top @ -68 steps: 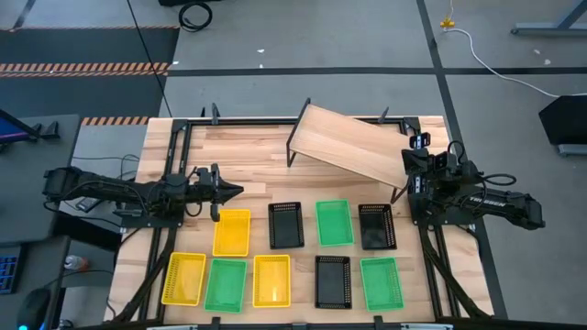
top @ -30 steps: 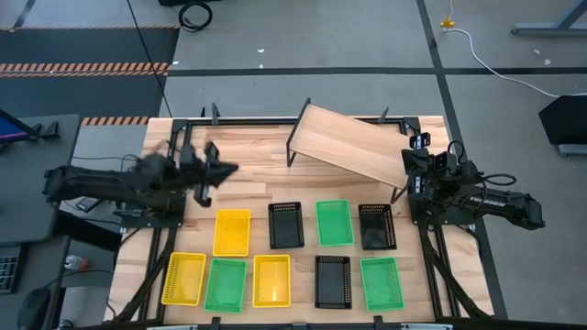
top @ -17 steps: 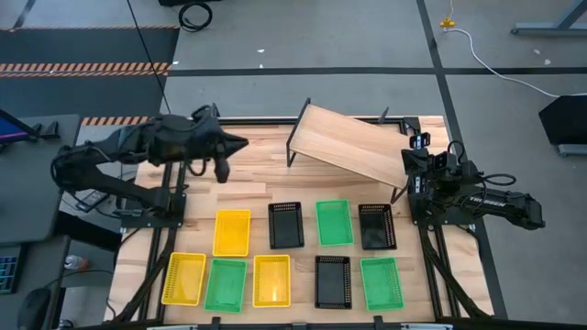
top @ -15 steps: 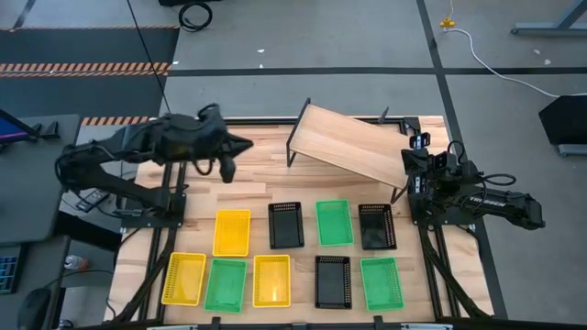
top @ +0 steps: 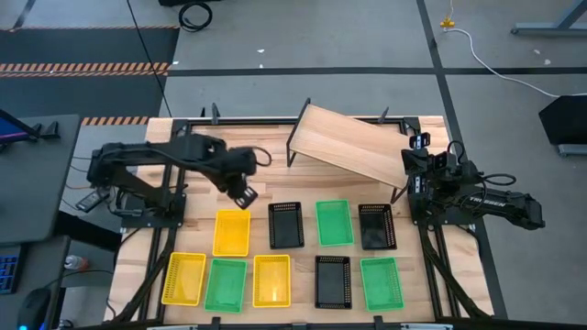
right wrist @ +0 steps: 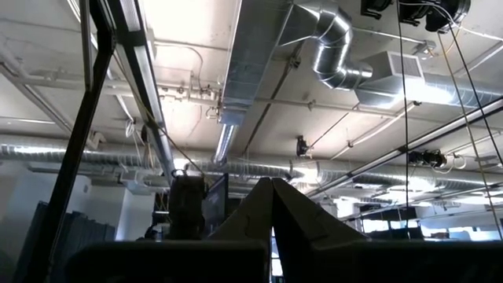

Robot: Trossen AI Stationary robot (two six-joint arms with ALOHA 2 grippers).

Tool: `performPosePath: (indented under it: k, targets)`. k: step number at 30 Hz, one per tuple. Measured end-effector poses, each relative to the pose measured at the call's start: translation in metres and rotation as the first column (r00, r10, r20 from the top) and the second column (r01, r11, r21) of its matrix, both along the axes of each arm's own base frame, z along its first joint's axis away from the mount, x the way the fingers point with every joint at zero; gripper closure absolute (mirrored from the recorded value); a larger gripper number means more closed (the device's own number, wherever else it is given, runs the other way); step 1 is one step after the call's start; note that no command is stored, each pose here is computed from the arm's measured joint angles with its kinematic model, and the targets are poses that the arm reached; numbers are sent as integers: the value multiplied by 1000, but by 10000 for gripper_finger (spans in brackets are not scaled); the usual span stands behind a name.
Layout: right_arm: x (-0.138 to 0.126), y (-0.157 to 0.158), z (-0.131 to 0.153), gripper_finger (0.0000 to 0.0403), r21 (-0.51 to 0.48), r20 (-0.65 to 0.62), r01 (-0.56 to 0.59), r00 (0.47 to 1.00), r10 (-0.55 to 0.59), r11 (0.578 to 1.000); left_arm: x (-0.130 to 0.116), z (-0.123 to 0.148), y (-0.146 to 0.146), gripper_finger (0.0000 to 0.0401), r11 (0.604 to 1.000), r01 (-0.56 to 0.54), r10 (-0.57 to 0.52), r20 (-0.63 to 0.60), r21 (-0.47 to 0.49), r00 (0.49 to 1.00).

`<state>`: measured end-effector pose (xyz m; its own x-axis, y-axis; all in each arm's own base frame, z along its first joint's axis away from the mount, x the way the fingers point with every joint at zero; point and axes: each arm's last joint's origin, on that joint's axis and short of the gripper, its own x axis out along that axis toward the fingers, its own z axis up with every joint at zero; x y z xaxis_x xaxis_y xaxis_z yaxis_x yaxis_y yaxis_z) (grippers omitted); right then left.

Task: Stack baskets on shelf by color
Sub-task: Put the top yellow bin on the shelf

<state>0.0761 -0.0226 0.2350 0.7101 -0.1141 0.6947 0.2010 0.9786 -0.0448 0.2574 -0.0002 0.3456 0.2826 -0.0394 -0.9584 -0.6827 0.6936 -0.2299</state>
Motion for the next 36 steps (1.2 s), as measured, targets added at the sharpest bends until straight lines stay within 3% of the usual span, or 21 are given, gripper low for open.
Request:
performPosePath:
  k: [7, 15, 24, 36]
  targets:
    - [0, 0, 0, 387, 0, 0, 0, 1000, 0, 1000, 15, -49, -13, 256, 978, -69, 54, -80, -197, 995]
    - [0, 0, 0, 387, 0, 0, 0, 1000, 0, 1000, 20, -66, -20, 168, 950, -202, 190, -75, -238, 979]
    - [0, 0, 0, 387, 1, 0, 0, 1000, 0, 1000, 20, -67, -31, 162, 941, -283, 276, -62, -186, 959]
    - [0, 0, 0, 387, 0, 0, 0, 1000, 0, 1000, 27, -64, -36, 169, 913, -332, 341, -5, -236, 940]
